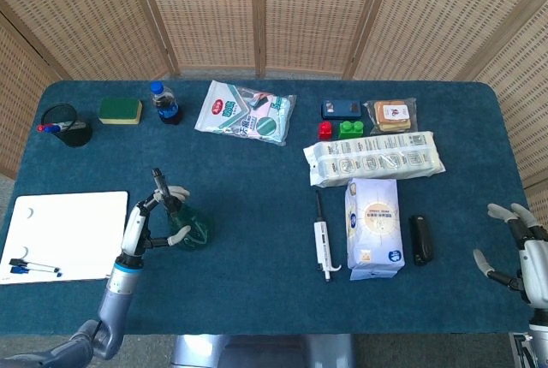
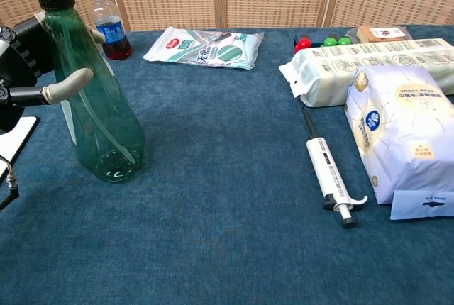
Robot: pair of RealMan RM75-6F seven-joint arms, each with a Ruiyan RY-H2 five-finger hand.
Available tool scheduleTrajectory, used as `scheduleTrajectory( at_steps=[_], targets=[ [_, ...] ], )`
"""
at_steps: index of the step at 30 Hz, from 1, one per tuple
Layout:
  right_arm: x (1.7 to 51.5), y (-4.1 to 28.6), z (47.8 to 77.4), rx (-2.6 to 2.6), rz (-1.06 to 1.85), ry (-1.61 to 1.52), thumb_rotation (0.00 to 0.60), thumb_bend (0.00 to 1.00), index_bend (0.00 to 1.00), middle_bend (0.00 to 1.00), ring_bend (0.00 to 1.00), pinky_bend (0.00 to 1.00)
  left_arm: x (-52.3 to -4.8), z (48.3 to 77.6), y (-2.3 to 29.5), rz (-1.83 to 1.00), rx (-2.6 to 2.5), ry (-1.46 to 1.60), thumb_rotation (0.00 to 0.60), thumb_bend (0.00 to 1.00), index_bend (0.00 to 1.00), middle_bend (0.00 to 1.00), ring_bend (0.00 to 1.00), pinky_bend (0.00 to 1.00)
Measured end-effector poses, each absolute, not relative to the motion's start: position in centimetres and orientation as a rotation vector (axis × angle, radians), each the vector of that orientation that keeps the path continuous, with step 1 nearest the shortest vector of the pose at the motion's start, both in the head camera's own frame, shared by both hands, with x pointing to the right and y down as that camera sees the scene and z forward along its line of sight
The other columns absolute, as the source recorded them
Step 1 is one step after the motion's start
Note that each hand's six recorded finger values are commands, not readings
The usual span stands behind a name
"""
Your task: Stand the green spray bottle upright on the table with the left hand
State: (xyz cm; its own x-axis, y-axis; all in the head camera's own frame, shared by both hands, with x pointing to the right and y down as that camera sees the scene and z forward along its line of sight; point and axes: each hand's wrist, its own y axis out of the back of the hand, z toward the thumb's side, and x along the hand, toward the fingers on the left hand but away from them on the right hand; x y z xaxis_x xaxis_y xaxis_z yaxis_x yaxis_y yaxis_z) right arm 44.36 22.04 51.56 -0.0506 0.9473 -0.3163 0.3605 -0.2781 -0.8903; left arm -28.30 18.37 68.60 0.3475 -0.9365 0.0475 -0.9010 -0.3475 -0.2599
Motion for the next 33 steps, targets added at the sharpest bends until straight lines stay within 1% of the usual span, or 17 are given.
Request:
scheduleTrajectory(
  at_steps=[4, 10, 14, 20, 29, 33],
  targets=[
    [44.33, 22.01, 51.58, -1.662, 1.33, -1.396, 0.6, 0.35, 0.19, 0.3, 0.13, 0.21, -28.5, 68.68, 18.51, -0.293, -2.415, 1.665, 0.505, 0.32, 0.36, 0.36, 0.3, 0.5],
    [44.27, 21.94, 51.56, -1.663, 1.327, -1.396, 0.6, 0.35, 0.19, 0.3, 0.13, 0.21, -28.75, 68.77, 18.57, -0.31, -2.408, 1.664, 0.457, 0.31, 0.34, 0.34, 0.29, 0.49],
    [44.28, 21.95, 51.55, -1.662, 1.327, -1.396, 0.6, 0.35, 0.19, 0.3, 0.13, 0.21, -28.82, 68.81, 18.53, -0.315, -2.404, 1.666, 0.401, 0.3, 0.31, 0.32, 0.28, 0.48],
    [44.29, 21.95, 51.51, -1.661, 1.326, -1.397, 0.6, 0.35, 0.19, 0.3, 0.13, 0.21, -28.83, 68.78, 18.52, -0.318, -2.398, 1.659, 0.341, 0.28, 0.29, 0.3, 0.27, 0.47],
    [44.28, 21.92, 51.5, -1.662, 1.324, -1.397, 0.6, 0.35, 0.19, 0.3, 0.13, 0.21, -29.0, 68.66, 18.42, -0.322, -2.383, 1.654, 0.297, 0.28, 0.25, 0.27, 0.24, 0.44],
    [44.27, 21.91, 51.52, -1.663, 1.323, -1.396, 0.6, 0.35, 0.19, 0.3, 0.13, 0.21, -29.06, 68.61, 18.45, -0.326, -2.382, 1.644, 0.251, 0.26, 0.21, 0.24, 0.22, 0.42]
  ],
)
